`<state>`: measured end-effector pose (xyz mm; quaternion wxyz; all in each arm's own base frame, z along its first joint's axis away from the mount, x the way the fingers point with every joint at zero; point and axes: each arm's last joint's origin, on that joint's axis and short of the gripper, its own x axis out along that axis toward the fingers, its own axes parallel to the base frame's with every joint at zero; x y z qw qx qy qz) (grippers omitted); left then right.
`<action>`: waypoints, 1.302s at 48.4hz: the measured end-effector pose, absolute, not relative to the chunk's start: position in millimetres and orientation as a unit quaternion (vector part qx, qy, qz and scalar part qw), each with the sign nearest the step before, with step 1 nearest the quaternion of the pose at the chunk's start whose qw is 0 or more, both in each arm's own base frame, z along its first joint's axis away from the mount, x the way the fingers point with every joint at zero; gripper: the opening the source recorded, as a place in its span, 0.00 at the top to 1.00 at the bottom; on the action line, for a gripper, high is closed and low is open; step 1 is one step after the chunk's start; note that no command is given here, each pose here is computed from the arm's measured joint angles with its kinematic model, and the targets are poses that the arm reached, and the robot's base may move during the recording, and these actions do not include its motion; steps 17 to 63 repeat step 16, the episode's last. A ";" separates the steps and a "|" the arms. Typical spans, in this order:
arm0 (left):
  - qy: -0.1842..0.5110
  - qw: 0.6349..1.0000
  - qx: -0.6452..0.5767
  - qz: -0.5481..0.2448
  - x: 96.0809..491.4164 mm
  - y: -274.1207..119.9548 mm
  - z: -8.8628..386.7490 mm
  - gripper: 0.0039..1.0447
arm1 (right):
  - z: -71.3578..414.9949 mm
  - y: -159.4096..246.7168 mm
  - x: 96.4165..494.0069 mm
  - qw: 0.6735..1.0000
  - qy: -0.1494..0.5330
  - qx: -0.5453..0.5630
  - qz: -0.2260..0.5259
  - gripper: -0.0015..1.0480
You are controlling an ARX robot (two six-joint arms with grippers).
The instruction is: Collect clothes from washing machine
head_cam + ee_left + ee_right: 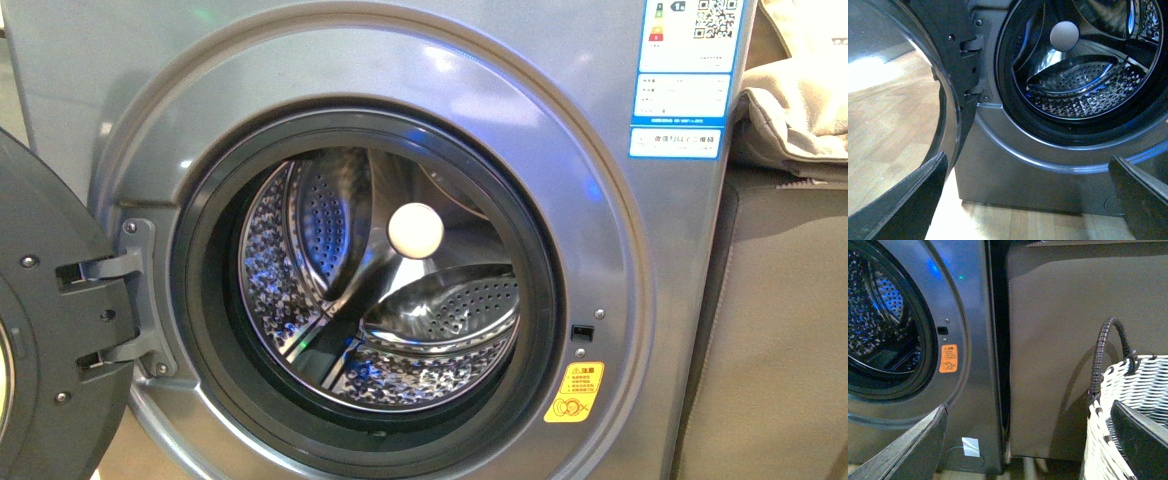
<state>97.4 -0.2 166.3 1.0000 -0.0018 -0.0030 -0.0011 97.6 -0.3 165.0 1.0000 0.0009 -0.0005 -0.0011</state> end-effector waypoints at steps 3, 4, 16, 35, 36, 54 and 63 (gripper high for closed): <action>-0.003 1.000 -0.002 -0.001 97.4 -0.2 166.3 0.06 | 165.0 -0.3 97.6 1.000 0.000 0.001 -0.001 0.07; -0.003 1.000 -0.002 -0.001 97.4 -0.2 166.3 0.06 | 165.0 -0.3 97.6 1.000 0.000 0.001 -0.001 0.07; -0.003 1.000 -0.002 -0.001 97.4 -0.2 166.3 0.06 | 165.0 -0.3 97.6 1.000 0.000 0.001 -0.001 0.07; -0.003 1.000 -0.002 -0.001 97.4 -0.2 166.3 0.06 | 165.0 -0.3 97.6 1.000 0.000 0.001 -0.001 0.07; -0.003 1.000 -0.002 -0.001 97.4 -0.2 166.3 0.06 | 165.0 -0.3 97.6 1.000 0.000 0.001 -0.001 0.07; -0.003 1.000 -0.002 -0.001 97.4 -0.2 166.3 0.06 | 165.0 -0.3 97.6 1.000 0.000 0.001 -0.001 0.07; -0.003 1.000 -0.002 -0.001 97.4 -0.2 166.3 0.06 | 165.0 -0.3 97.6 1.000 0.000 0.001 -0.001 0.07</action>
